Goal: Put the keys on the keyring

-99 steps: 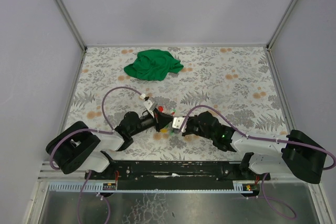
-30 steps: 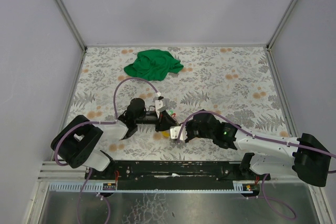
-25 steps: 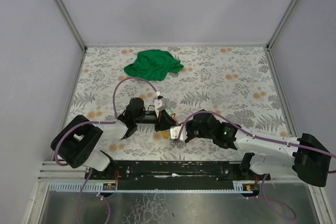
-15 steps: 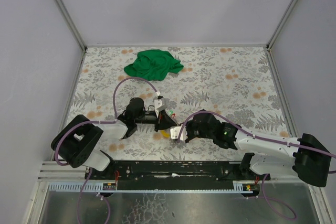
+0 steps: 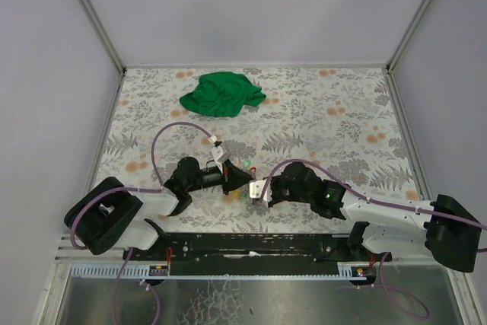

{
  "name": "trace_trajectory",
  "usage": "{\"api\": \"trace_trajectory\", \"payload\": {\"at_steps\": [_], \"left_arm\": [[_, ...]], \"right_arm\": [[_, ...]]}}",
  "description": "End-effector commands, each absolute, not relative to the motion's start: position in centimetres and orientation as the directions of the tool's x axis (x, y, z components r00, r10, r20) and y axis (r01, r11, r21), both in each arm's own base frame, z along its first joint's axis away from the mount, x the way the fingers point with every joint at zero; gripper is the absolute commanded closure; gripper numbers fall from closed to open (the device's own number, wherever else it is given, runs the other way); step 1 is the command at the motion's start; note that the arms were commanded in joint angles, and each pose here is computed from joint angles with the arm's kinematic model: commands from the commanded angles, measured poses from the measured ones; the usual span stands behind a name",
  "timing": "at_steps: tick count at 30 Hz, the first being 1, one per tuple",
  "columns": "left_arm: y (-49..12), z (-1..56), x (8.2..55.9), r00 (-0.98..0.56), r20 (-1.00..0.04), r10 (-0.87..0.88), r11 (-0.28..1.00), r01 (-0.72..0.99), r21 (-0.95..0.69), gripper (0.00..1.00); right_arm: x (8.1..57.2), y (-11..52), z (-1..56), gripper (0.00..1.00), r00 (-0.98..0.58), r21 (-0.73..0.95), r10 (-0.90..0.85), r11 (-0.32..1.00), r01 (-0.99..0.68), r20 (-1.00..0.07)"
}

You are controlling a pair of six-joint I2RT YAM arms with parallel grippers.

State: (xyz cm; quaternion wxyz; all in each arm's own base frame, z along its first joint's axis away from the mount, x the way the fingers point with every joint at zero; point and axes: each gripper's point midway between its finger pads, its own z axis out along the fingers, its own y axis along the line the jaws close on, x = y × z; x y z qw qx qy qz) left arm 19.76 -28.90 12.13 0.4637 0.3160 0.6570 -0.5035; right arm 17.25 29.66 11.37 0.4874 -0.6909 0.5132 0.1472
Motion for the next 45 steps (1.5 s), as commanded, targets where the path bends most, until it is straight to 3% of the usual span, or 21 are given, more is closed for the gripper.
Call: {"api": "trace_trajectory", "payload": {"at_steps": [1,11,18,21,34,45], "left_arm": [[-28.6,17.6,22.4,-0.218,-0.937,-0.272,0.394,0.864,-0.315,1.0],[-28.1,17.9,22.1,-0.212,-0.917,-0.338,0.404,0.847,-0.344,1.0],[-29.1,16.7,20.3,-0.179,-0.96,-0.215,0.319,0.916,-0.243,1.0],[-29.3,16.4,19.8,-0.164,-0.971,-0.172,0.296,0.932,-0.209,1.0],[-29.4,16.8,19.4,-0.141,-0.974,-0.179,0.272,0.944,-0.187,1.0],[-29.4,17.4,19.0,-0.139,-0.969,-0.205,0.25,0.95,-0.189,1.0]], "right_arm": [[15.2,30.5,9.8,1.0,0.356,-0.413,-0.539,-0.017,-0.911,-0.764],[16.5,30.1,11.1,1.0,0.319,-0.433,-0.488,0.138,-0.891,-0.812],[18.7,27.7,13.6,0.76,0.309,-0.486,-0.471,0.317,-0.815,-0.826],[19.6,27.3,14.3,0.69,0.292,-0.46,-0.431,0.362,-0.811,-0.854],[18.4,29.5,13.8,0.53,0.279,-0.362,-0.284,0.308,-0.88,-0.918],[19.0,29.8,12.7,0.55,0.245,-0.33,-0.272,0.331,-0.884,-0.93]]}}
